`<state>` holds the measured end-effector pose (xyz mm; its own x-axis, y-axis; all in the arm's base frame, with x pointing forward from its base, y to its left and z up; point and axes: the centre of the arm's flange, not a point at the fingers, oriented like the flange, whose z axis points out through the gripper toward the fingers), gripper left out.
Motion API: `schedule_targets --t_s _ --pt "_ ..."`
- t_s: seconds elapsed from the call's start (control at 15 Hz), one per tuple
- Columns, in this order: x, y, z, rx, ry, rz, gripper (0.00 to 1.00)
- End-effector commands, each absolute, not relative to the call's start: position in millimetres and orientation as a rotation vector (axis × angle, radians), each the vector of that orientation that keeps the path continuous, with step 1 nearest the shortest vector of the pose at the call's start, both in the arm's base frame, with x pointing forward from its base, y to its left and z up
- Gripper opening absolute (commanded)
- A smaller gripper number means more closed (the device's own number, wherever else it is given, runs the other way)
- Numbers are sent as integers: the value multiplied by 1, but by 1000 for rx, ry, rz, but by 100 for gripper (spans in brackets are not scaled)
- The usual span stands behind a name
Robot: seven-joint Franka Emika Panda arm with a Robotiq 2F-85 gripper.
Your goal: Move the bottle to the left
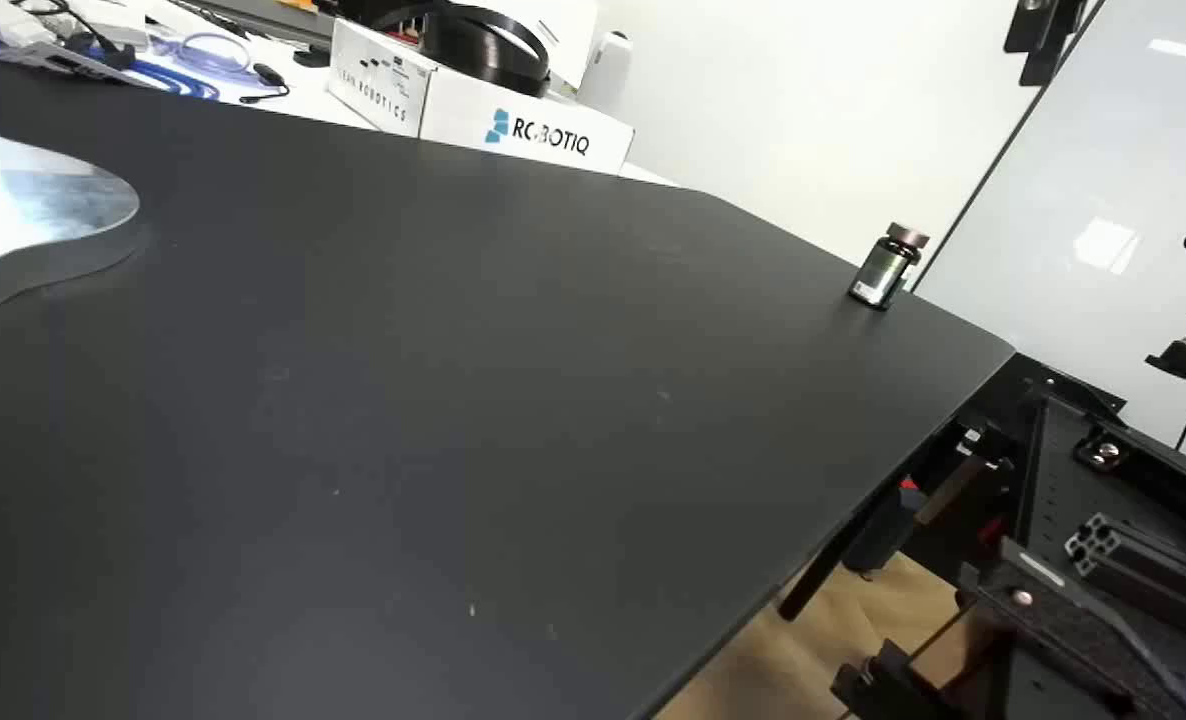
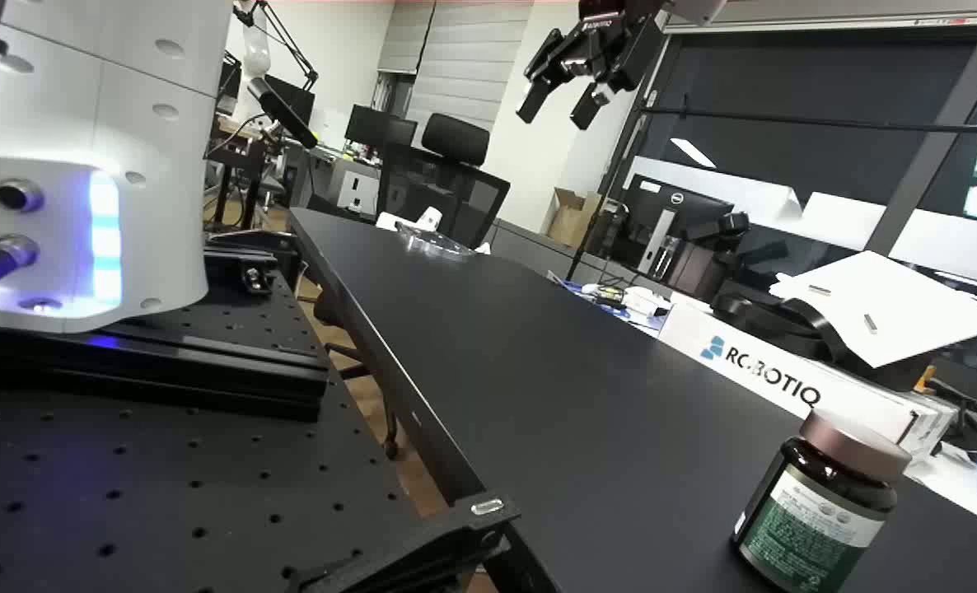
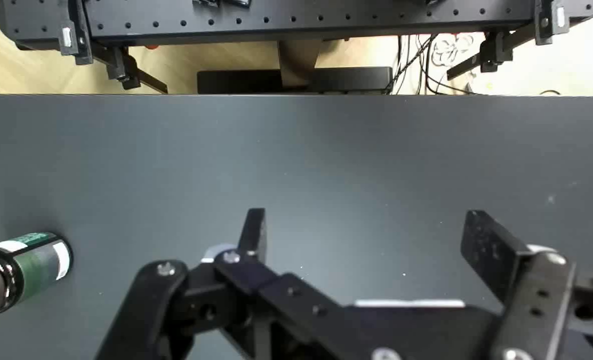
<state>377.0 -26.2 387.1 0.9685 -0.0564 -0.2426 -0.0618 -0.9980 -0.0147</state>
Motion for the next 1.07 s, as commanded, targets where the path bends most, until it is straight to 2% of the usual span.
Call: schedule_targets --t_s 0.0,0.47,1.0 --pt "377 -26 387 -3095 93 380 100" --pt "385 -48 390 -3089 144 379 100" --pt "408 -250 412 -3021 607 41 100"
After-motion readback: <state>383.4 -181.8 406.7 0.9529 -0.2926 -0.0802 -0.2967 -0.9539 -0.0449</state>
